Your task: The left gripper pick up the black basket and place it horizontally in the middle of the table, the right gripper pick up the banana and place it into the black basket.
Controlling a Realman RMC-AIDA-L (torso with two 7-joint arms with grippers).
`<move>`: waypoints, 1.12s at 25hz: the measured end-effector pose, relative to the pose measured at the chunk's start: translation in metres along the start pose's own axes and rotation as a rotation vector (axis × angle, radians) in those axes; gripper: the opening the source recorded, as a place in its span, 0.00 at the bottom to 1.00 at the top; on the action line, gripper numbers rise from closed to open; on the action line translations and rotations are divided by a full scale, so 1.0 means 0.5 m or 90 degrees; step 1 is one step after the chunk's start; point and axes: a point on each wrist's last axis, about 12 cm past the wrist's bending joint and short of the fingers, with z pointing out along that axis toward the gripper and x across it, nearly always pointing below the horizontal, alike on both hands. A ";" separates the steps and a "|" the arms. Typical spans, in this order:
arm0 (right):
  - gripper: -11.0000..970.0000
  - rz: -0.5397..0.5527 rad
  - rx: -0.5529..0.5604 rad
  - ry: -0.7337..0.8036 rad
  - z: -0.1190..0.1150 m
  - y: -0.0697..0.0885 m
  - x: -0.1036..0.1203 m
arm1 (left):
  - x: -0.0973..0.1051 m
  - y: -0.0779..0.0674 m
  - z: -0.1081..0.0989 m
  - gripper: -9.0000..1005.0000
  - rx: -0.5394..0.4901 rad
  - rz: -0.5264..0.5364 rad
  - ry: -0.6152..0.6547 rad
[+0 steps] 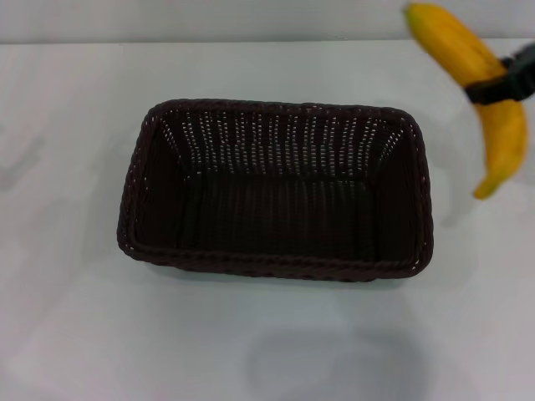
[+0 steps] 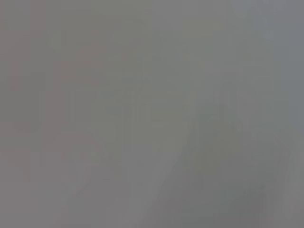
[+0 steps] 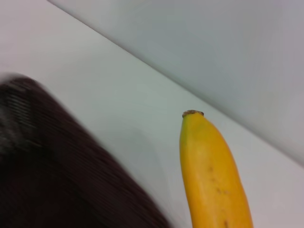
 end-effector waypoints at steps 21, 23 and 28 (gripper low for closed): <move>0.51 -0.262 -0.310 -0.242 0.128 0.084 0.008 | 0.083 -0.037 0.011 0.86 0.000 -0.021 -0.049; 0.51 -0.255 -0.288 -0.269 0.116 0.064 0.022 | 0.089 -0.040 0.014 0.86 0.002 -0.020 -0.052; 0.76 -0.204 -0.193 -0.321 0.076 -0.009 0.093 | 0.092 -0.043 0.020 0.86 0.006 -0.018 -0.054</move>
